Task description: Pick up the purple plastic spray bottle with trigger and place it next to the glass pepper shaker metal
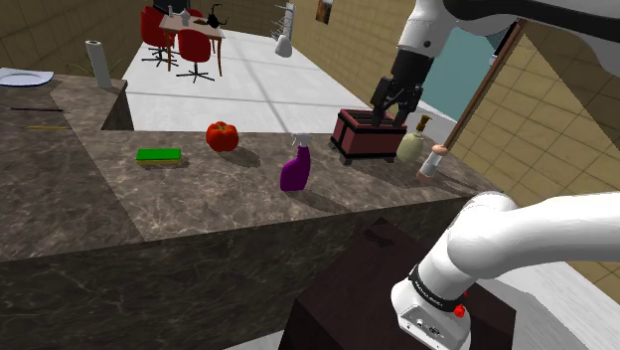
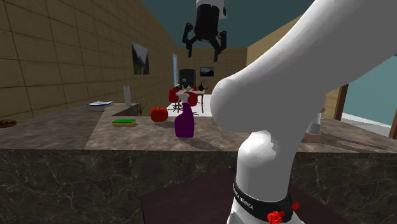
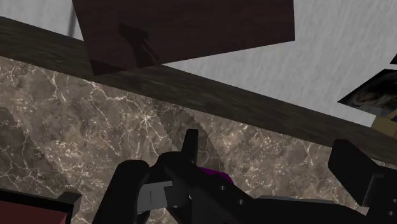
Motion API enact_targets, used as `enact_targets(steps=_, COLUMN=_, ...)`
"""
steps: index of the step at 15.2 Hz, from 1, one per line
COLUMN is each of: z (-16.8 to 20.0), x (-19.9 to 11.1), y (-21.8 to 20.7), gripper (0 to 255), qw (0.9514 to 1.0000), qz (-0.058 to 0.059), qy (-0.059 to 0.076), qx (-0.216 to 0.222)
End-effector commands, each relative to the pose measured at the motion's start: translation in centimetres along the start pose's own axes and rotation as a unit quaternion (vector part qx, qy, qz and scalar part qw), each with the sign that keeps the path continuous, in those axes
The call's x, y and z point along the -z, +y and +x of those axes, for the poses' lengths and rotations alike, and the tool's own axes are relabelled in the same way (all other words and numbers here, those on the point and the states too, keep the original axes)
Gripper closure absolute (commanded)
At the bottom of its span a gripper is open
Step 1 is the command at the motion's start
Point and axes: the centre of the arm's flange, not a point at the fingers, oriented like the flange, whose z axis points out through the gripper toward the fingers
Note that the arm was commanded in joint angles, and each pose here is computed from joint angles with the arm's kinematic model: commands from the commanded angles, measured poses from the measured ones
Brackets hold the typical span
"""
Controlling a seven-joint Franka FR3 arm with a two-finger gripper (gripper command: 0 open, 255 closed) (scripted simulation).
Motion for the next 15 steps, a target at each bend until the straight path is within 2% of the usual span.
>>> enact_targets(steps=1, z=0.0, x=0.0, y=0.0, gripper=0, qw=1.0, qz=0.0, qy=0.0, qx=0.0)
enact_targets(steps=4, z=4.2, x=-1.7, y=0.0, gripper=0, qw=0.9972, qz=-0.028, qy=-0.026, qx=0.065)
enact_targets(steps=6, z=7.0, x=-3.0, y=-0.3, gripper=0, qw=0.9921, qz=-0.046, qy=-0.043, qx=0.108)
enact_targets(steps=8, z=9.6, x=-4.4, y=-0.8, gripper=0, qw=0.9846, qz=-0.065, qy=-0.06, qx=0.151)
enact_targets(steps=11, z=13.4, x=-6.7, y=-1.8, gripper=0, qw=0.9686, qz=-0.092, qy=-0.085, qx=0.215)
enact_targets(steps=13, z=15.8, x=-8.4, y=-2.6, gripper=0, qw=0.9548, qz=-0.11, qy=-0.102, qx=0.256)
enact_targets(steps=15, z=18.0, x=-10.2, y=-3.7, gripper=0, qw=0.9387, qz=-0.128, qy=-0.118, qx=0.297)
